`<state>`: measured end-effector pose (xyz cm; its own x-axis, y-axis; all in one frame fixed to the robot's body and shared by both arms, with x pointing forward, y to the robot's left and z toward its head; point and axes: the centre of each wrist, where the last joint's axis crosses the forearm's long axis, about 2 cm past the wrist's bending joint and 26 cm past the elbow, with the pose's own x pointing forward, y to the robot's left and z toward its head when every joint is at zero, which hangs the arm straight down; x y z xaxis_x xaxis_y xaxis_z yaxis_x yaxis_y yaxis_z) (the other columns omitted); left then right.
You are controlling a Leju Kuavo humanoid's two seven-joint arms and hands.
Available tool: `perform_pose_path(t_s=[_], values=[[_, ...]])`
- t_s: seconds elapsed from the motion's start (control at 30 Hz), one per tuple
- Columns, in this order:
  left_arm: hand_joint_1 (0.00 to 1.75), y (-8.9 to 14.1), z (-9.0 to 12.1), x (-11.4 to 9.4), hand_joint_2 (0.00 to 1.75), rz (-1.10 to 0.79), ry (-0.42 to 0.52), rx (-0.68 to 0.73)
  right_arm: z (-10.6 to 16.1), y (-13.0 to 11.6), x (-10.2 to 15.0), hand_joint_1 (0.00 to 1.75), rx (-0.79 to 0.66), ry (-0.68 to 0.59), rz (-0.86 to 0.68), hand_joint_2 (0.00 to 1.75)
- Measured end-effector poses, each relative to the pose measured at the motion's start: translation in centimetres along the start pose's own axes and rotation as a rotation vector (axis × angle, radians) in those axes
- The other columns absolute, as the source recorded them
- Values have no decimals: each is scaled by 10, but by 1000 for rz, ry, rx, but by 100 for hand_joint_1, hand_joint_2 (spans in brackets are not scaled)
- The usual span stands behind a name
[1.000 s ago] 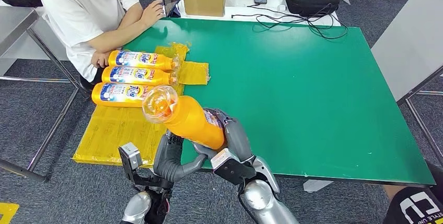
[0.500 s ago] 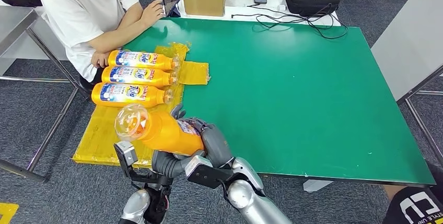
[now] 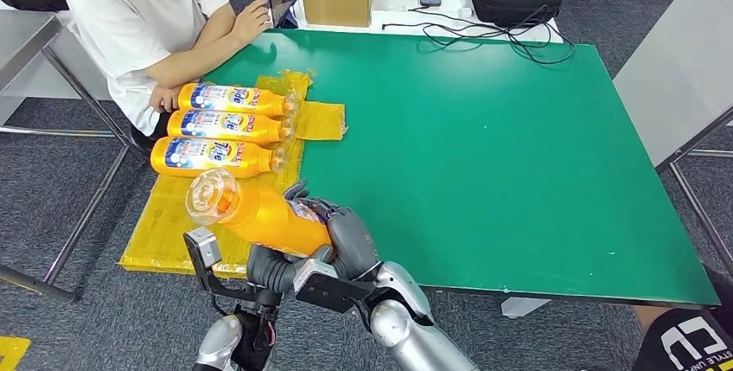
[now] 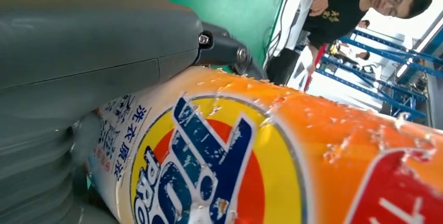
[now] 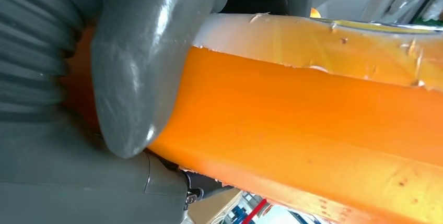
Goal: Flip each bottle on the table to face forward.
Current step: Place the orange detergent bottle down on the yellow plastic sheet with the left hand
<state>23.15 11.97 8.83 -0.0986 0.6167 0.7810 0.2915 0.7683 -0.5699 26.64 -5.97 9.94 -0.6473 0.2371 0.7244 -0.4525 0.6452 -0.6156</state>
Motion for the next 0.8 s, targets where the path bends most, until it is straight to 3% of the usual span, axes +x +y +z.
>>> perform_pose_path(t_s=[0.07, 0.1, 0.13, 0.6, 0.7, 0.8], values=[[175, 0, -1, 0, 175, -7, 0, 13, 0, 2, 0, 29, 1, 7, 5, 87], [175, 0, -2, 1, 175, -12, 0, 20, 1, 3, 0, 0, -1, 13, 12, 44], [175, 0, -3, 1, 175, -17, -1, 26, 1, 4, 0, 0, -5, 19, 20, 0], [175, 2, -11, 5, 175, -74, 5, 97, 4, 11, 2, 0, -85, 34, 121, 0], [175, 7, -22, 9, 175, -197, -28, 126, 5, 13, 4, 0, -106, 19, 161, 0], [175, 26, -43, 20, 175, -465, -102, 173, 7, 19, 7, 0, -102, 7, 172, 0]])
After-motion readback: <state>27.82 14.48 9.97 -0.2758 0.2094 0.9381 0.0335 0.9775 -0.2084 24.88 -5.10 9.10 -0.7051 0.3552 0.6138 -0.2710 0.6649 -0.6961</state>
